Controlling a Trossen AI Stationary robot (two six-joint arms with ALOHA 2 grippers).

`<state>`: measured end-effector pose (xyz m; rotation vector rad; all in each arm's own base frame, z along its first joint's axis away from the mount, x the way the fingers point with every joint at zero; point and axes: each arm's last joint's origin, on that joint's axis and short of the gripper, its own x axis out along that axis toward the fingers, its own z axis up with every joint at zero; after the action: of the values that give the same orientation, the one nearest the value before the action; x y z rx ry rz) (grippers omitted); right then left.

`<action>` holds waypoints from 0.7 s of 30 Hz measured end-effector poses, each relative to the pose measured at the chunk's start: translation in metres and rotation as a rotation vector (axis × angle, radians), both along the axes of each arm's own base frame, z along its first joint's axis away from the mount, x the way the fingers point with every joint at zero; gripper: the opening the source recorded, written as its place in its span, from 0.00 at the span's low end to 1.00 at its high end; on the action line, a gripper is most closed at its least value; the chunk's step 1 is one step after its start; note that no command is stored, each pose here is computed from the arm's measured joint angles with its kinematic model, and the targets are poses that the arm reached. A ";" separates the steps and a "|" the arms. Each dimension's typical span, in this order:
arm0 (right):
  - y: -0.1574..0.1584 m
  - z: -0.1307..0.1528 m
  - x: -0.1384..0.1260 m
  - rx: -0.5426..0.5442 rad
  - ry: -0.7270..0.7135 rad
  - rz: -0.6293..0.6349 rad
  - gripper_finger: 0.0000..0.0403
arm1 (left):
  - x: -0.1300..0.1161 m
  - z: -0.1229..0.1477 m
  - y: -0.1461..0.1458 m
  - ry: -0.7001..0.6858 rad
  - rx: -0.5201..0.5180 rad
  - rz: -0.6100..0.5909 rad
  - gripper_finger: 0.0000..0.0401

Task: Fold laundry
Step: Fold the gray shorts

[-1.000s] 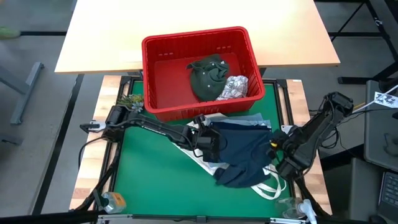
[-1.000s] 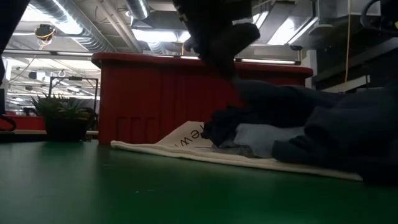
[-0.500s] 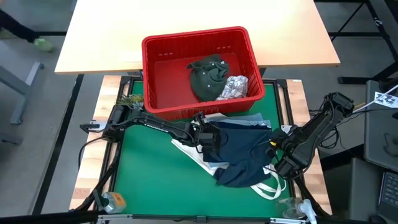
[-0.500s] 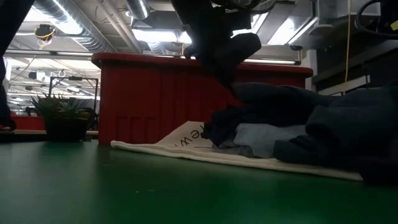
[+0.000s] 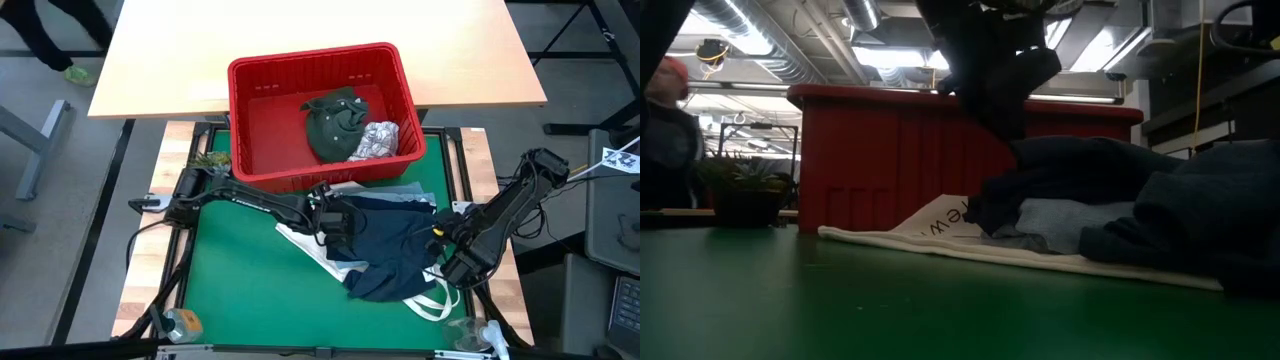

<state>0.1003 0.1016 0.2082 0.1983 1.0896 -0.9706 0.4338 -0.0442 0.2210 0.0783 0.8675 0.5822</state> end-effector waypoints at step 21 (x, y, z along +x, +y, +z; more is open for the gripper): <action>0.015 0.020 0.005 0.242 0.098 0.081 0.22 | -0.025 0.031 -0.061 -0.011 -0.508 -0.217 0.28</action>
<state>0.1056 0.1166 0.2280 0.3043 1.2960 -0.7816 0.4084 -0.1052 0.2520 -0.2892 0.9599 0.1486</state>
